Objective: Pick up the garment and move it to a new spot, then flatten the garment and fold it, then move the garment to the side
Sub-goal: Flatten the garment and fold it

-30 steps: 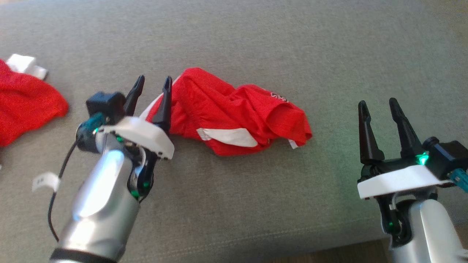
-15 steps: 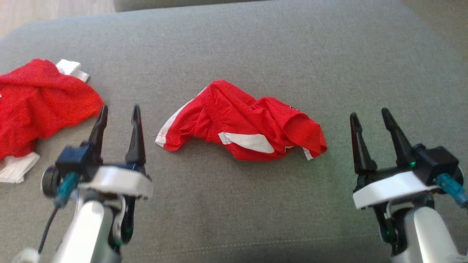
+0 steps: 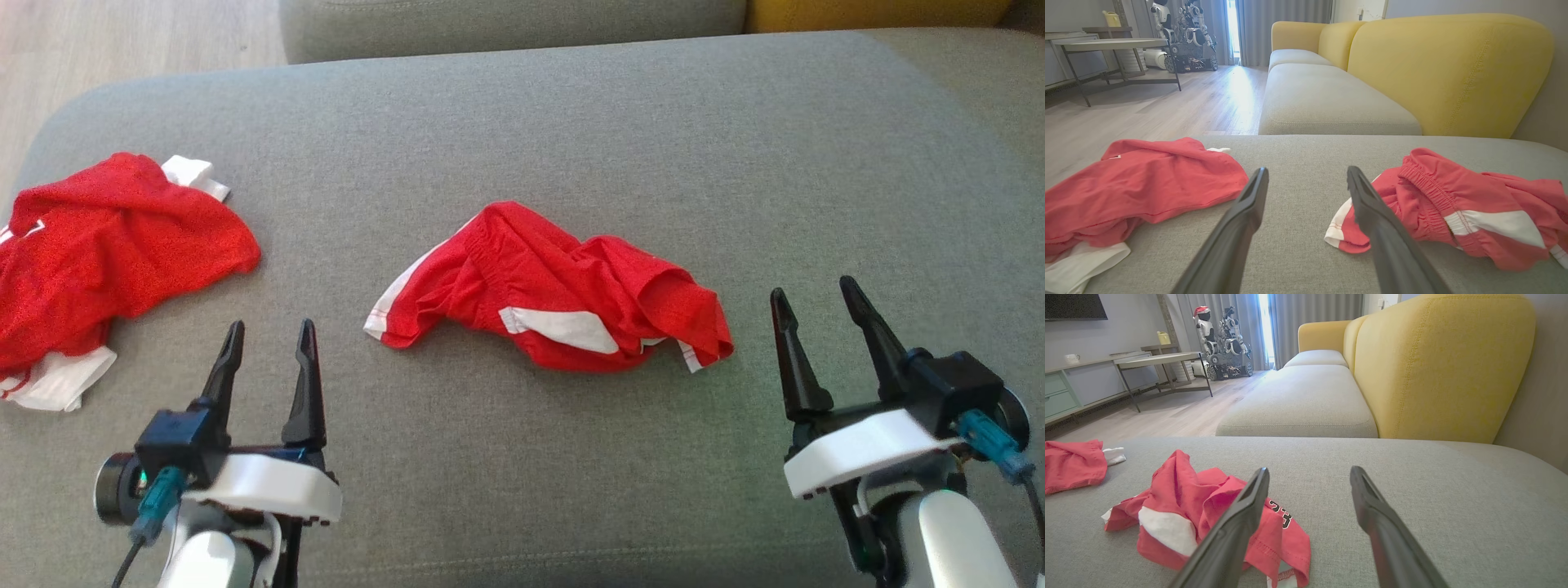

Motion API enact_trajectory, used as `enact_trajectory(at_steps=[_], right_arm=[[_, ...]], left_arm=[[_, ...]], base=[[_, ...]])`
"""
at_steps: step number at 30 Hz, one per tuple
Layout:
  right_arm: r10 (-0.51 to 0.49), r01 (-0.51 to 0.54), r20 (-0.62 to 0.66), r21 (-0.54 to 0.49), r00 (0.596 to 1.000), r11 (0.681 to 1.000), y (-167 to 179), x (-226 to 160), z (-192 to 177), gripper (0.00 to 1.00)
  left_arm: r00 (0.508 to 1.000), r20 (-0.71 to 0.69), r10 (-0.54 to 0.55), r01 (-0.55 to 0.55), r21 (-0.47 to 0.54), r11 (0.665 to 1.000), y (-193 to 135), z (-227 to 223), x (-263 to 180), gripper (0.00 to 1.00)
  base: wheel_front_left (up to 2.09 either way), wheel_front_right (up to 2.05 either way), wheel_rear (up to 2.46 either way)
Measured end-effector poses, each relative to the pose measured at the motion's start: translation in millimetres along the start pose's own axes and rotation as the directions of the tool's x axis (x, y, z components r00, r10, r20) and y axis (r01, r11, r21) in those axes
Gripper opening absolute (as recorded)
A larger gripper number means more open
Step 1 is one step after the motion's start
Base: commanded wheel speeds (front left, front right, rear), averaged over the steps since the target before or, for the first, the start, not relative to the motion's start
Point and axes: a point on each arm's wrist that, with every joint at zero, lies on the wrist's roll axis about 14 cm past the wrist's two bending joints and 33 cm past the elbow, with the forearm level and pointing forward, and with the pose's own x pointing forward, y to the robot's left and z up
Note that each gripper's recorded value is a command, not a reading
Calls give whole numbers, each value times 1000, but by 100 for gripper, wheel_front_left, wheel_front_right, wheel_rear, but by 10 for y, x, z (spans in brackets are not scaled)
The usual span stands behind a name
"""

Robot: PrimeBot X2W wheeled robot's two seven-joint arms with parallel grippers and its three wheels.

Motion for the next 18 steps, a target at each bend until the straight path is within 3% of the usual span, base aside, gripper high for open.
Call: enact_trajectory(at_steps=[18], right_arm=[[37, -39, -43, -38, 998, 999, 133, -5, -90, 100]], left_arm=[[1000, -13, -15, 15, 0, 1000, -45, -17, -5, 100]], base=[[0, 0, 0]])
